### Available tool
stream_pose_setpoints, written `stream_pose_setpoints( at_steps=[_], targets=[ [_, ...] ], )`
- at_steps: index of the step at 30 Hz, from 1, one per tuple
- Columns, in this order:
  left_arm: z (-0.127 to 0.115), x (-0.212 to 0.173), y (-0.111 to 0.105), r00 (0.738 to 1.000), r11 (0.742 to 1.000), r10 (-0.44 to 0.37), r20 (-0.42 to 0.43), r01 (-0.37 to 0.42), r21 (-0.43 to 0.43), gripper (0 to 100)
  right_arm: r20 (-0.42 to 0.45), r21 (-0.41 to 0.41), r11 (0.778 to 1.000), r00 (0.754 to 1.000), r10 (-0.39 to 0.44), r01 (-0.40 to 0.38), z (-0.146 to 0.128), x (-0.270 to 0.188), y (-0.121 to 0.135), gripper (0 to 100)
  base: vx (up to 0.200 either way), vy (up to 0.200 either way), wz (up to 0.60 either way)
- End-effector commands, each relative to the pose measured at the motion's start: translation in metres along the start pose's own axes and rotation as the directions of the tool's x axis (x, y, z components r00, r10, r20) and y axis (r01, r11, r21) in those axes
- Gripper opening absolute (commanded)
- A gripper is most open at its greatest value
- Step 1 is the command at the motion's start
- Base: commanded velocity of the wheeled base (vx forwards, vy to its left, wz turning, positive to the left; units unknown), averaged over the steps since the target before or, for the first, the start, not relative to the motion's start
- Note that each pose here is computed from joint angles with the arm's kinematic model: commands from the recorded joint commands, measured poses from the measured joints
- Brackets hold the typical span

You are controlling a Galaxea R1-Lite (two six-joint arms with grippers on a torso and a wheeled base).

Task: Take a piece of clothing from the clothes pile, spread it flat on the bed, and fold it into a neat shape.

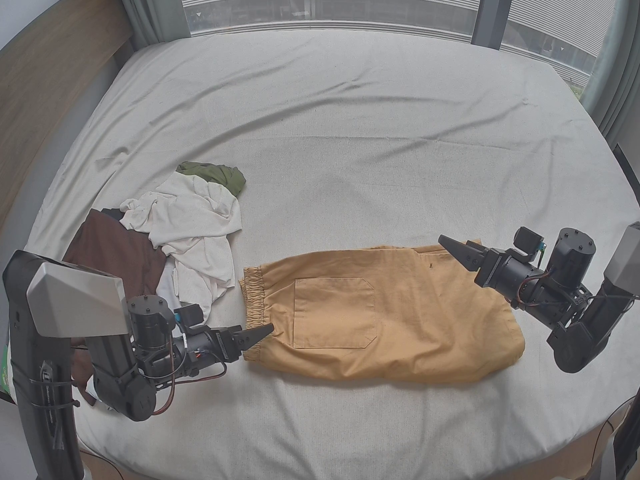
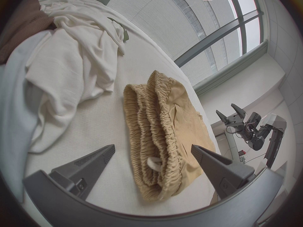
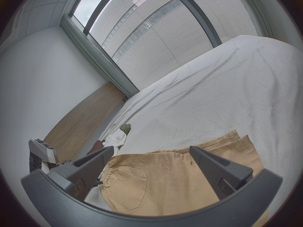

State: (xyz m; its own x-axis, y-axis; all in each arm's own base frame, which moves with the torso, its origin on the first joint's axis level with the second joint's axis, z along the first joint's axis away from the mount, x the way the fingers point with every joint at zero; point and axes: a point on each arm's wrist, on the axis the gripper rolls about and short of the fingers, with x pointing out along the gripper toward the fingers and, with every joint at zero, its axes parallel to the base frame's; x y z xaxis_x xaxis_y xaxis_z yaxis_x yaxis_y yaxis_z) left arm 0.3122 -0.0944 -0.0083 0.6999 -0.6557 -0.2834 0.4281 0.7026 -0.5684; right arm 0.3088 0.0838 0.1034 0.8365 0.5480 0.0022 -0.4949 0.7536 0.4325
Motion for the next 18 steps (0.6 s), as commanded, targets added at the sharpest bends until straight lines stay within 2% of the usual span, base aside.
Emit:
stream_pose_setpoints(
  at_steps=[1, 7, 9, 11, 13, 18],
  targets=[
    [-0.004, 0.018, 0.002, 1.0, 1.0, -0.002, 0.008, 0.002, 0.005, 100, 0.0, -0.001, 1.0, 1.0, 0.005, -0.005, 0.001, -0.001, 0.0, 100, 0.0, 0.0, 0.0],
    [0.0, 0.034, -0.003, 0.998, 1.0, -0.002, 0.058, 0.002, 0.005, 100, -0.006, 0.0, 1.0, 1.0, 0.011, -0.011, -0.002, 0.0, 0.001, 100, 0.0, 0.0, 0.0],
    [0.002, 0.037, -0.005, 0.998, 0.999, -0.013, 0.065, 0.015, -0.029, 100, -0.007, 0.002, 1.0, 1.0, 0.012, -0.012, -0.002, 0.0, 0.001, 100, 0.0, 0.0, 0.0],
    [0.001, 0.038, -0.006, 0.998, 0.999, -0.015, 0.064, 0.017, -0.034, 100, -0.007, 0.002, 1.0, 1.0, 0.012, -0.012, -0.002, 0.0, 0.001, 100, 0.0, 0.0, 0.0],
    [0.001, 0.043, -0.01, 0.997, 0.995, -0.034, 0.066, 0.04, -0.09, 100, -0.007, 0.002, 1.0, 1.0, 0.012, -0.012, -0.002, 0.0, 0.001, 100, 0.0, 0.0, 0.0],
    [-0.007, 0.049, -0.008, 0.998, 0.994, -0.033, 0.046, 0.037, -0.101, 100, -0.008, 0.001, 1.0, 1.0, 0.011, -0.011, -0.002, 0.0, 0.001, 100, 0.0, 0.0, 0.0]
  ],
)
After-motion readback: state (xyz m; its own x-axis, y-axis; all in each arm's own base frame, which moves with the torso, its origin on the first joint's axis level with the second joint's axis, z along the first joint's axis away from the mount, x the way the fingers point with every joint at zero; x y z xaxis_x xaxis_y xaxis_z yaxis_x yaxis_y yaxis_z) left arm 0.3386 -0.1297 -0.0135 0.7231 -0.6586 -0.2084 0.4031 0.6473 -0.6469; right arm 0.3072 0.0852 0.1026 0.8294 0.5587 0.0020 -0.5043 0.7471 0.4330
